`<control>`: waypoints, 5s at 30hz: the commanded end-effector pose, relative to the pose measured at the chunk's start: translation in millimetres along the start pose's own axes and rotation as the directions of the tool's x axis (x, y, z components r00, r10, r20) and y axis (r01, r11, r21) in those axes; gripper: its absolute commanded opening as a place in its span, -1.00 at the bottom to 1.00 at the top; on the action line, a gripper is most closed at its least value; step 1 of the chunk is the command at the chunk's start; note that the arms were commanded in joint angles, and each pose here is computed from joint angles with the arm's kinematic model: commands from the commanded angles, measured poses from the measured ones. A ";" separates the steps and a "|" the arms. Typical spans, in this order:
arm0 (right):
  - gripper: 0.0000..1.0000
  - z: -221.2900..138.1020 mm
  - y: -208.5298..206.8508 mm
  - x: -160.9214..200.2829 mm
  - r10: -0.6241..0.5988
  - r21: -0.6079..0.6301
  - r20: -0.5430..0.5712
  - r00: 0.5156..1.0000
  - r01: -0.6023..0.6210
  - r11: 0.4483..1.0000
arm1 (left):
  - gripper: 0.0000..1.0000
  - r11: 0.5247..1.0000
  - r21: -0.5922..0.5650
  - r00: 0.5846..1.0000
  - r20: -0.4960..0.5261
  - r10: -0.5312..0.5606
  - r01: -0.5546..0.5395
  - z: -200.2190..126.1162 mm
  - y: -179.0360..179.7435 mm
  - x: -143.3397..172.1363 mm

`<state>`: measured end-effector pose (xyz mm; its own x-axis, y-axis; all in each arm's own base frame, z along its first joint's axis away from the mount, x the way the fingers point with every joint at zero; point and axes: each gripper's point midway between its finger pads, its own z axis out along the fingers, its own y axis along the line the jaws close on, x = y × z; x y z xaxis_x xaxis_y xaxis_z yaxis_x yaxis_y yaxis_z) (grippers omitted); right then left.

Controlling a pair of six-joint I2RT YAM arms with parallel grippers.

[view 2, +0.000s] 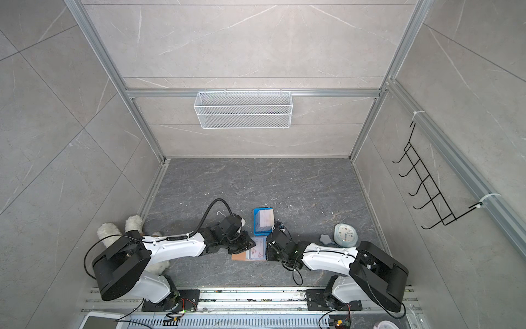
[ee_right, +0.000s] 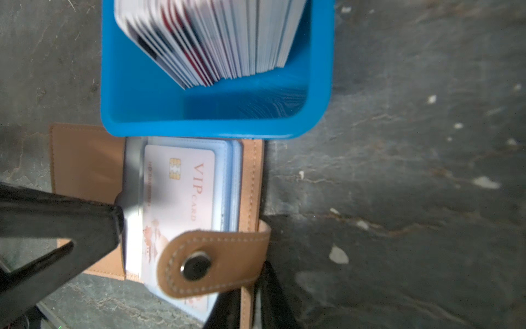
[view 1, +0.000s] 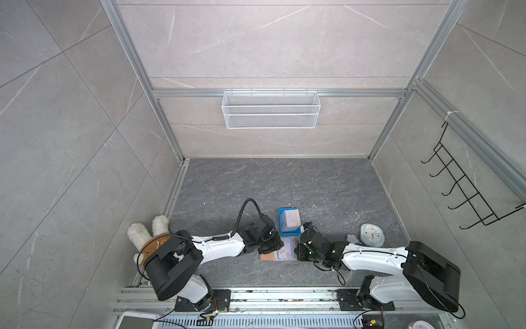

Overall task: Insert credit cards into a card holder
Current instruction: Insert the credit card into the card slot, then turn over the card slot in the card holder.

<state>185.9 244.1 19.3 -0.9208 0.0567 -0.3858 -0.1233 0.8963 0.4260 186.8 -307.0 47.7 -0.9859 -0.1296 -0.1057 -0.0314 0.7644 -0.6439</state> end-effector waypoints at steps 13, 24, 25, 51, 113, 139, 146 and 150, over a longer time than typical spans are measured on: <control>-0.56 -23.6 3.1 4.7 -0.008 -0.057 0.003 1.000 0.009 0.998 | -0.61 0.996 0.008 0.994 0.057 0.092 -0.093 -13.5 1.2 -7.9; -0.55 -47.4 12.6 -3.4 0.007 -0.092 0.082 0.997 0.000 0.996 | -0.61 0.991 0.025 0.990 0.038 0.133 -0.134 -11.2 0.8 -3.3; -0.55 -48.5 13.7 -4.3 0.013 -0.098 0.088 0.996 -0.004 0.995 | -0.62 0.990 0.023 0.990 0.037 0.138 -0.139 -11.8 0.7 -3.3; -0.59 -22.7 23.3 -11.8 0.067 -0.135 0.052 0.996 -0.059 0.989 | -0.76 0.984 -0.073 0.987 -0.007 0.163 -0.163 6.2 9.7 -8.5; -0.52 -3.2 59.1 -16.7 0.005 -0.216 0.000 1.000 -0.005 0.976 | -0.87 0.992 0.115 0.995 0.082 0.048 -0.057 -42.5 -4.5 -23.6; -0.39 11.0 126.9 -17.0 -0.154 -0.167 -0.022 0.988 0.148 0.975 | -0.90 0.978 0.195 0.974 0.222 0.035 -0.080 -88.4 26.2 -38.3; -0.39 6.6 126.2 -23.5 -0.171 -0.140 -0.002 0.985 0.169 0.976 | -0.91 0.978 0.196 0.972 0.232 0.027 -0.074 -88.9 24.4 -41.4; -0.41 -3.2 119.4 -30.3 -0.185 -0.106 0.030 0.982 0.188 0.977 | -0.92 0.980 0.184 0.975 0.222 0.028 -0.070 -86.1 22.2 -45.1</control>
<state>192.9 355.0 69.7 -0.8948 -0.0907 -0.4372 -0.3135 0.8248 0.4705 208.4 -222.3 90.1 -0.9310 -0.2622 -0.2541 0.0200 0.6582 -0.7526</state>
